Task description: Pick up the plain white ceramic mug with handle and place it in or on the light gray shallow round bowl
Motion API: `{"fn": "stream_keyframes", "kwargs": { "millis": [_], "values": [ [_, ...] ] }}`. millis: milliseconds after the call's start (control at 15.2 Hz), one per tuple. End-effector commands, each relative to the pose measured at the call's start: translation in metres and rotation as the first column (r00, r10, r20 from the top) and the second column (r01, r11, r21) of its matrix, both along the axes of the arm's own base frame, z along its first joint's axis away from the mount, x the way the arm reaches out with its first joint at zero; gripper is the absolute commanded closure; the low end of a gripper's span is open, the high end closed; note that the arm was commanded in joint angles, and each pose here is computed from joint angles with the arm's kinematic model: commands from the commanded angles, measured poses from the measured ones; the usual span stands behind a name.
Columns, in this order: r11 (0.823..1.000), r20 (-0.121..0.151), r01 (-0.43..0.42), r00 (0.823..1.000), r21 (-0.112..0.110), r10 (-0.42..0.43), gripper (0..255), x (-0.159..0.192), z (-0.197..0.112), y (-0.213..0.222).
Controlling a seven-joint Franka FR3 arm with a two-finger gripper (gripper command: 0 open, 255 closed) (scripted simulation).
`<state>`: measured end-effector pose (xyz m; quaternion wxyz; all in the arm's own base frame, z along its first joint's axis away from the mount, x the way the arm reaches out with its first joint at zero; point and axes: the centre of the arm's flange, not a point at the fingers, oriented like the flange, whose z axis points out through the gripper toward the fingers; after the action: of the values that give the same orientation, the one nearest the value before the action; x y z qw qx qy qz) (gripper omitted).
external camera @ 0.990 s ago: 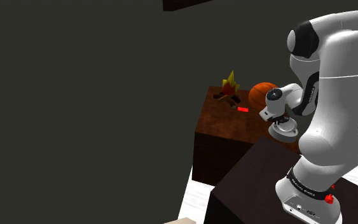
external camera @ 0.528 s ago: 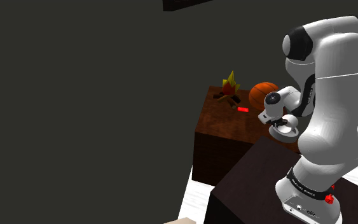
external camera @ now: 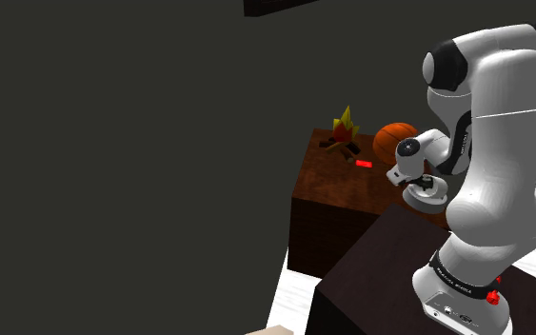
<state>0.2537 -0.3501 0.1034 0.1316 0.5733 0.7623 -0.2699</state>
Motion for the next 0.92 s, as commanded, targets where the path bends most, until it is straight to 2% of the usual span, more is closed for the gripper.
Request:
{"fn": "stream_keyframes", "kwargs": {
  "millis": [0,66,330,858],
  "values": [
    [1.0,0.0,0.0,1.0,0.0,0.0,0,0.0,0.0,0.0],
    [1.0,0.0,0.0,1.0,0.0,0.0,0,0.0,0.0,0.0],
    [1.0,0.0,0.0,1.0,0.0,0.0,0,0.005,0.041,0.028],
    [1.0,0.0,0.0,1.0,0.0,0.0,0,0.005,0.041,0.028]
  ]
}}
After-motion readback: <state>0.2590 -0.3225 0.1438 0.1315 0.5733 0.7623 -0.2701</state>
